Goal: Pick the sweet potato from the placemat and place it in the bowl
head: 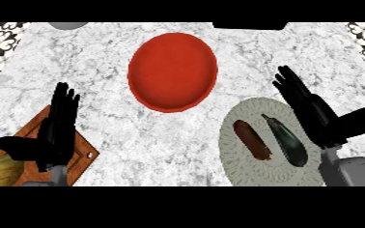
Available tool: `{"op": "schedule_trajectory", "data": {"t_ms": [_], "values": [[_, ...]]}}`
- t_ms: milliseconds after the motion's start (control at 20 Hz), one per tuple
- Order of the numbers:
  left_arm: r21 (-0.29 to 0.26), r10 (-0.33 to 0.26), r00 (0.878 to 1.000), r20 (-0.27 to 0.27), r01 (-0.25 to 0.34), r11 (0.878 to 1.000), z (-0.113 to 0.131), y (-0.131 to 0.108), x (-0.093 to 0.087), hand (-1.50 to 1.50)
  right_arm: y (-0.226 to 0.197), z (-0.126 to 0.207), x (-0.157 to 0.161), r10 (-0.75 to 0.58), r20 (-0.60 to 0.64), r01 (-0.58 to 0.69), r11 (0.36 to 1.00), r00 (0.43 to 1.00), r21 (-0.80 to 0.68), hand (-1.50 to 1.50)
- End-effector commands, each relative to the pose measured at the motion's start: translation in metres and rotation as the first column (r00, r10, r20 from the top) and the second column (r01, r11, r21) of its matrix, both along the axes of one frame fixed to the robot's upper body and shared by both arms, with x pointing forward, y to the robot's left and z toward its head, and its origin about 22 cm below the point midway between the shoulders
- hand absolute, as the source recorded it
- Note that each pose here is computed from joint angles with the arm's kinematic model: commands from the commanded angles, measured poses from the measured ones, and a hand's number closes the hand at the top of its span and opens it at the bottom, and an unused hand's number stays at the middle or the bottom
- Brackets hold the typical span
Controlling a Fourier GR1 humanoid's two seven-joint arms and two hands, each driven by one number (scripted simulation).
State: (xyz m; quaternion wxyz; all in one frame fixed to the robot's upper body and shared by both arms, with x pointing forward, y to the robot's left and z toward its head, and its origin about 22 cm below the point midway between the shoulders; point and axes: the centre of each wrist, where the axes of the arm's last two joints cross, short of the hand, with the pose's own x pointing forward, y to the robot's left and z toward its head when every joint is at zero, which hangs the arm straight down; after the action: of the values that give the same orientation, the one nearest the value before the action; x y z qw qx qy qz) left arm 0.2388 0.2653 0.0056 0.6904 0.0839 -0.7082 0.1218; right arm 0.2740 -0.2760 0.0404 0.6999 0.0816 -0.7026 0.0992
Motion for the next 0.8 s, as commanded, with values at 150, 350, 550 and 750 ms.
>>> {"op": "schedule_trajectory", "data": {"t_ms": [150, 350, 550, 750], "values": [[0.15, -0.085, 0.988, 0.125, 0.066, 0.987, 0.041, 0.014, 0.028, 0.0, 0.111, 0.001, -0.028, 0.654, 0.0, -0.644, 0.744, 0.756, -0.181, -1.5], [0.204, -0.124, 0.985, 0.119, 0.098, 0.974, 0.046, 0.022, 0.03, 0.0, 0.12, 0.063, -0.017, 0.757, 0.213, -0.493, 0.584, 0.617, -0.645, -1.5], [0.226, -0.095, 0.985, 0.145, 0.06, 0.972, 0.061, 0.05, 0.038, 0.0, 0.141, 0.03, -0.068, 0.826, 0.341, -0.472, 0.543, 0.449, -0.695, -1.5], [0.222, -0.093, 0.986, 0.138, 0.061, 0.973, 0.06, 0.055, 0.031, 0.0, 0.128, 0.005, -0.113, 0.875, 0.317, -0.399, 0.455, 0.367, -0.796, -1.5]]}}
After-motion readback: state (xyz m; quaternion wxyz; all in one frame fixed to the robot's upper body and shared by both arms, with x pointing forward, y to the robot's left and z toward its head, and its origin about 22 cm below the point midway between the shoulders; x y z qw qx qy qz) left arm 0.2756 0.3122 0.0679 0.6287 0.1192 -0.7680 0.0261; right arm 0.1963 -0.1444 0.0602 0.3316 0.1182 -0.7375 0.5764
